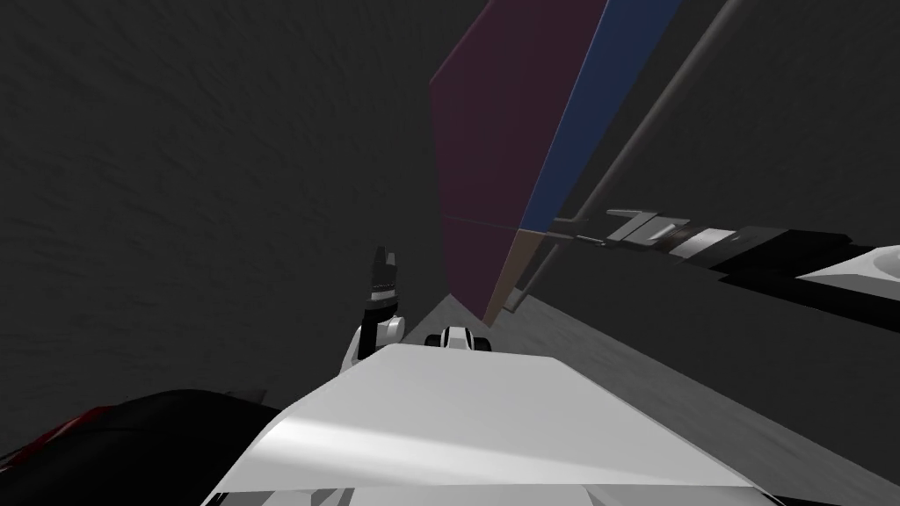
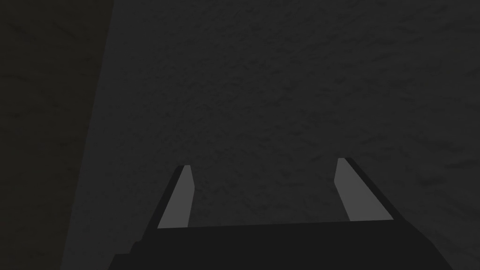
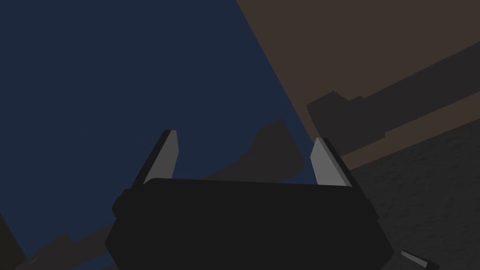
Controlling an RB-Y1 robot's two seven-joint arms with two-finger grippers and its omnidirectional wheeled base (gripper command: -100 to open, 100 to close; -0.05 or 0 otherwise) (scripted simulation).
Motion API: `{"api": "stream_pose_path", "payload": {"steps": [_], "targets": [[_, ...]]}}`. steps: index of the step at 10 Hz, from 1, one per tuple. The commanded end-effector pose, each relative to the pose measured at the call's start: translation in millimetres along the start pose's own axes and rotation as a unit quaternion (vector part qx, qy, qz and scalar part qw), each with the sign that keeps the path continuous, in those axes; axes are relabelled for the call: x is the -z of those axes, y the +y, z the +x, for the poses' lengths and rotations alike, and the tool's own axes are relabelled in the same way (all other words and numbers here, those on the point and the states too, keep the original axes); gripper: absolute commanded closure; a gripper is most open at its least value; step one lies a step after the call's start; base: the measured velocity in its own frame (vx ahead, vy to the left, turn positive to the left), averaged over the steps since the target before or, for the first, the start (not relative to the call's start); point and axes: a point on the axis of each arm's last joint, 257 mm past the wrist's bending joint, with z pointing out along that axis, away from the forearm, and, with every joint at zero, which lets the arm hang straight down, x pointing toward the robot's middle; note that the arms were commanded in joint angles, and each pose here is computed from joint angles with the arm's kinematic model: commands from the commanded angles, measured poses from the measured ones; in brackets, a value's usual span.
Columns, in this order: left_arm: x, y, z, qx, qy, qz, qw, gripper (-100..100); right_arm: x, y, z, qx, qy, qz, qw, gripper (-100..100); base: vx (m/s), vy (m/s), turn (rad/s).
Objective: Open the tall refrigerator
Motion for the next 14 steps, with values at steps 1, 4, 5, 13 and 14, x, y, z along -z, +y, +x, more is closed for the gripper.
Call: {"api": "stream_pose_path", "payload": {"steps": [1,4,5,13,14], "targets": [[0.0,0.0,0.0,0.0,0.0,0.0,1.0,0,1.3,-2.7,3.1,0.0,0.004,0.004,1.0,-100,-0.002,-0.006,-0.033],[-0.1,-0.1,0.0,0.0,0.0,0.0,1.0,0,3.6,-5.8,11.5,-0.002,0.01,0.007,0.9999,100,-0.084,-0.114,0.171],[-0.1,0.0,-0.1,0.0,0.0,0.0,1.0,0,5.4,-10.2,17.1,-0.002,0.014,0.01,0.9999,100,-0.112,-0.229,0.316],[0.0,0.1,-0.1,0.0,0.0,0.0,1.0,0,13.2,-27.3,38.8,-0.003,0.029,0.023,0.9993,100,-0.185,-0.236,0.24],[-0.1,0.0,-0.1,0.0,0.0,0.0,1.0,0,13.2,-27.3,38.8,-0.003,0.029,0.023,0.9993,100,-0.18,-0.184,0.204]]}}
